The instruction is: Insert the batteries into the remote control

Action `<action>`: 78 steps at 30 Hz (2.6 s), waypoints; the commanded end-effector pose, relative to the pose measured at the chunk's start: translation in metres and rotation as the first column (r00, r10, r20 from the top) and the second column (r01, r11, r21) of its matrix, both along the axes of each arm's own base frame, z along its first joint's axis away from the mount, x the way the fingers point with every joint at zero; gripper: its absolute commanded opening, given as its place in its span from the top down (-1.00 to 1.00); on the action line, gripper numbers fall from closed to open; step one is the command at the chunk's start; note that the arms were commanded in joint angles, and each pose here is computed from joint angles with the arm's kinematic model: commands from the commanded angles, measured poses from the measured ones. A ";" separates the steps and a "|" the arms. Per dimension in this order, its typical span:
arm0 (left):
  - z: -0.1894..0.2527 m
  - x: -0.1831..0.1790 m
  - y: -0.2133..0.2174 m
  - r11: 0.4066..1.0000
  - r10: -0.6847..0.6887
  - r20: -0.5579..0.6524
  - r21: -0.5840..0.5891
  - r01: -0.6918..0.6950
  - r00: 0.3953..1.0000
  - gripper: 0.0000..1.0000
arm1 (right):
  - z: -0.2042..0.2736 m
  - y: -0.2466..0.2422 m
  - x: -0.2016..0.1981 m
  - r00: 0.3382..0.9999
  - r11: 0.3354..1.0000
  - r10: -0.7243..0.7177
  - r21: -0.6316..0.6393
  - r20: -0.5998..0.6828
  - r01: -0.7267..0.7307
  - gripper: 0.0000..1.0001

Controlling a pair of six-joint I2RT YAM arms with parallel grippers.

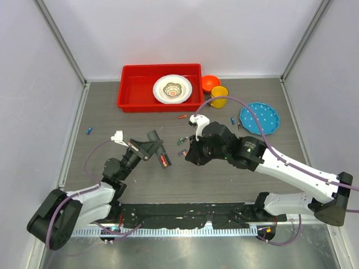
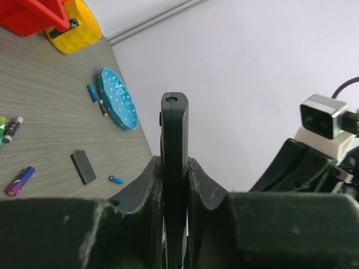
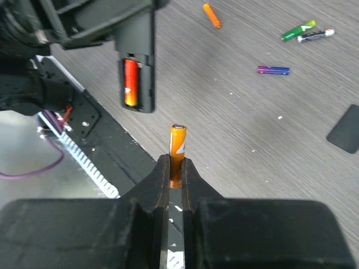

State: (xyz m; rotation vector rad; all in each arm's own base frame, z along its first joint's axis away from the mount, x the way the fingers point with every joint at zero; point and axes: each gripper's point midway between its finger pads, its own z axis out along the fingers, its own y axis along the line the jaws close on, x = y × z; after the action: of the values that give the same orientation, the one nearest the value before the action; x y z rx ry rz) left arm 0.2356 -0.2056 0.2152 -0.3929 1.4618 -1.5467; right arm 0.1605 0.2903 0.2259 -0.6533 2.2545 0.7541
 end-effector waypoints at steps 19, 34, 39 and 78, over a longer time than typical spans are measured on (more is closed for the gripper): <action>0.034 -0.014 -0.013 0.988 -0.098 0.127 -0.109 0.112 0.987 1.00 | -0.014 0.065 -0.015 0.976 0.990 0.118 -0.047 -0.185 -0.129 0.99; 0.035 -0.020 -0.012 0.988 -0.105 0.147 -0.100 0.121 0.984 1.00 | -0.032 0.071 -0.010 0.974 0.990 0.096 -0.081 -0.204 -0.114 0.98; 0.037 -0.022 -0.012 0.987 -0.110 0.156 -0.099 0.126 0.982 1.00 | -0.036 0.075 -0.007 0.974 0.990 0.090 -0.085 -0.207 -0.109 0.99; 0.035 -0.031 -0.014 0.985 -0.146 0.121 -0.071 0.155 0.982 1.00 | -0.034 0.082 0.015 0.989 0.993 0.010 -0.113 -0.148 -0.027 0.99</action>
State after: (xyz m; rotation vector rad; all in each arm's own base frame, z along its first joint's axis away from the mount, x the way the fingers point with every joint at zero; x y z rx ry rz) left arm 0.2261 -0.2132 0.2170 -0.3333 1.4652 -1.5839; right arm 0.1560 0.3648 0.1826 -0.7223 2.5092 0.7533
